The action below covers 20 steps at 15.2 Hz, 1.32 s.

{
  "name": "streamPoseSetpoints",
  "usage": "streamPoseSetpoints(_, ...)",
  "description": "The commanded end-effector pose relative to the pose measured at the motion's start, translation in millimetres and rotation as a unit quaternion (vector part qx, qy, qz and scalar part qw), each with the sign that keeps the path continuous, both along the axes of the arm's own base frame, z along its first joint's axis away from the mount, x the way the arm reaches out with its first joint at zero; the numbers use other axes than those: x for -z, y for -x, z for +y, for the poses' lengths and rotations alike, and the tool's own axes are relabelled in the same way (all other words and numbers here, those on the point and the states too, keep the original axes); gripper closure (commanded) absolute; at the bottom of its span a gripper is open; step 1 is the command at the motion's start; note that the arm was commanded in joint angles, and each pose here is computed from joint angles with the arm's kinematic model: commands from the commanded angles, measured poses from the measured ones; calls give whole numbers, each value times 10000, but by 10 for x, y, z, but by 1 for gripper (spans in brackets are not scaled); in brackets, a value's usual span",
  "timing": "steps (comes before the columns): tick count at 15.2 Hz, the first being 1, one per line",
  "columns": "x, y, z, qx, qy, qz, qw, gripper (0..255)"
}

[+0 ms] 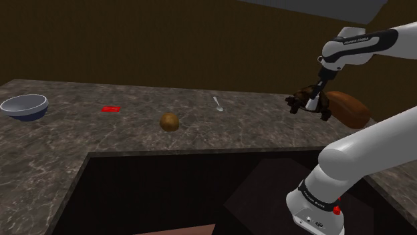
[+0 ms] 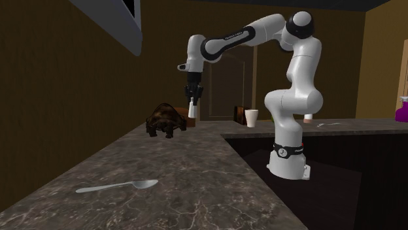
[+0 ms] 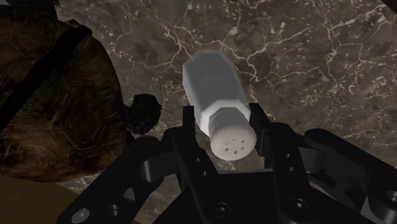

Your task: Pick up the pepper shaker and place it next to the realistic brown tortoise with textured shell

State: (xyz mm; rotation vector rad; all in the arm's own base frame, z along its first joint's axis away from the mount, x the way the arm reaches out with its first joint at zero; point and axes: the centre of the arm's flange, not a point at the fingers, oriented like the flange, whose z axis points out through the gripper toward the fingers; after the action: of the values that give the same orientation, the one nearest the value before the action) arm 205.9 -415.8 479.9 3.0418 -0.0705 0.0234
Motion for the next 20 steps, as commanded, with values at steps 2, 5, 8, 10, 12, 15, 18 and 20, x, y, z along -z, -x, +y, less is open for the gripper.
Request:
streamPoseSetpoints(2,168,5,-7,1,2,-2,10000,255)
streamPoseSetpoints(5,326,5,-7,1,2,-2,10000,255)
streamPoseSetpoints(8,484,5,-7,1,2,-2,10000,255)
streamPoseSetpoints(10,590,5,-7,1,2,-2,10000,255)
streamPoseSetpoints(12,696,5,-7,1,2,-2,10000,255)
streamPoseSetpoints(15,854,5,-7,1,2,-2,10000,255)
streamPoseSetpoints(18,1012,5,-7,1,2,-2,10000,255)
streamPoseSetpoints(20,1118,5,-7,1,2,-2,10000,255)
